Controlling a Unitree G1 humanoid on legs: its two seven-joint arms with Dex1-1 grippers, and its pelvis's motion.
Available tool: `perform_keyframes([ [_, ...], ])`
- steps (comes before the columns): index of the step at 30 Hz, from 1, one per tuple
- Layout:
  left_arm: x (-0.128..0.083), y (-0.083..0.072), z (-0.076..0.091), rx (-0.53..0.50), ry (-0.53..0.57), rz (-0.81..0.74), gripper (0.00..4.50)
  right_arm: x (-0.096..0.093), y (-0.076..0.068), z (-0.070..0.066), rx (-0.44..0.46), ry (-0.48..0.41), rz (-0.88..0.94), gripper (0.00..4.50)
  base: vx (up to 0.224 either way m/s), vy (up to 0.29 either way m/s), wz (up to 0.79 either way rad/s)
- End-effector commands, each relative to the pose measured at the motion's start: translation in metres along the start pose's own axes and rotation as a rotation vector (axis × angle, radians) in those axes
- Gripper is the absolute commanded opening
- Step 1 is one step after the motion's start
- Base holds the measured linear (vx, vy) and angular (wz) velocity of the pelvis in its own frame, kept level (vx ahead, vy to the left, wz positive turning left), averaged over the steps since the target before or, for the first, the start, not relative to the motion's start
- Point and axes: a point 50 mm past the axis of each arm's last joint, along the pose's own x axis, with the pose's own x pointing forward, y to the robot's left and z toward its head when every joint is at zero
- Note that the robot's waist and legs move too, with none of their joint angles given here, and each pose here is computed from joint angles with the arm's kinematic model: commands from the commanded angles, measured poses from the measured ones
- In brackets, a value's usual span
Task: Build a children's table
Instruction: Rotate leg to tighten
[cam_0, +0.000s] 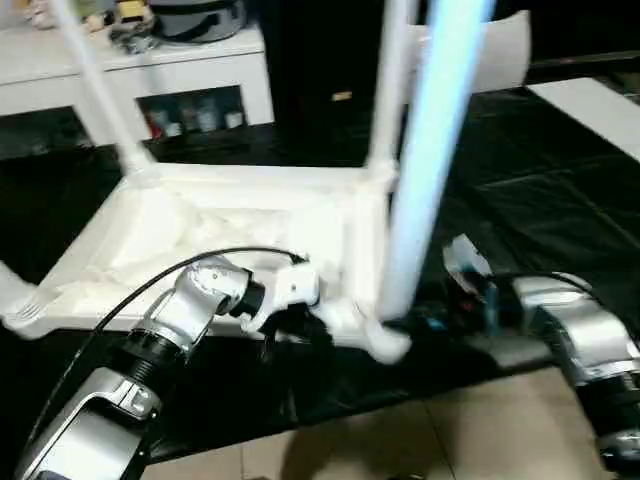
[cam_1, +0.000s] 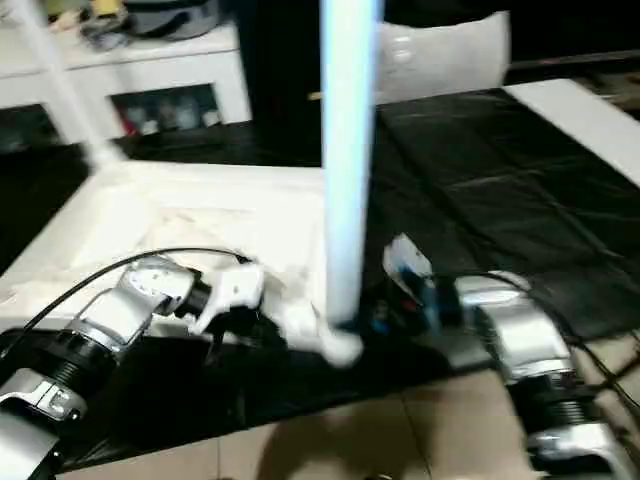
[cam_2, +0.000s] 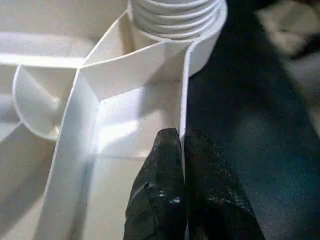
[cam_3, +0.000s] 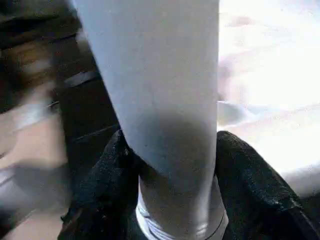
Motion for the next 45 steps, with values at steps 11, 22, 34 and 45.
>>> perform_keyframes([
  [11,0.044,0.009,0.048,-0.166,-0.143,0.396,0.00,0.064,-0.022,-0.003,0.188,-0.078,-0.537,2.49,0.000,0.000,0.00],
  [22,0.035,0.014,0.038,-0.104,-0.086,0.424,0.00,0.054,-0.022,0.008,0.109,-0.176,-0.488,3.25,0.000,0.000,0.00],
  [34,0.012,0.009,0.010,0.044,-0.022,0.155,0.00,-0.010,-0.010,0.006,-0.058,-0.091,-0.116,3.95,0.000,0.000,0.00],
  [45,-0.003,-0.007,-0.003,0.234,0.073,-0.196,0.00,-0.024,-0.001,0.007,-0.089,0.001,0.130,3.69,0.000,0.000,0.00],
])
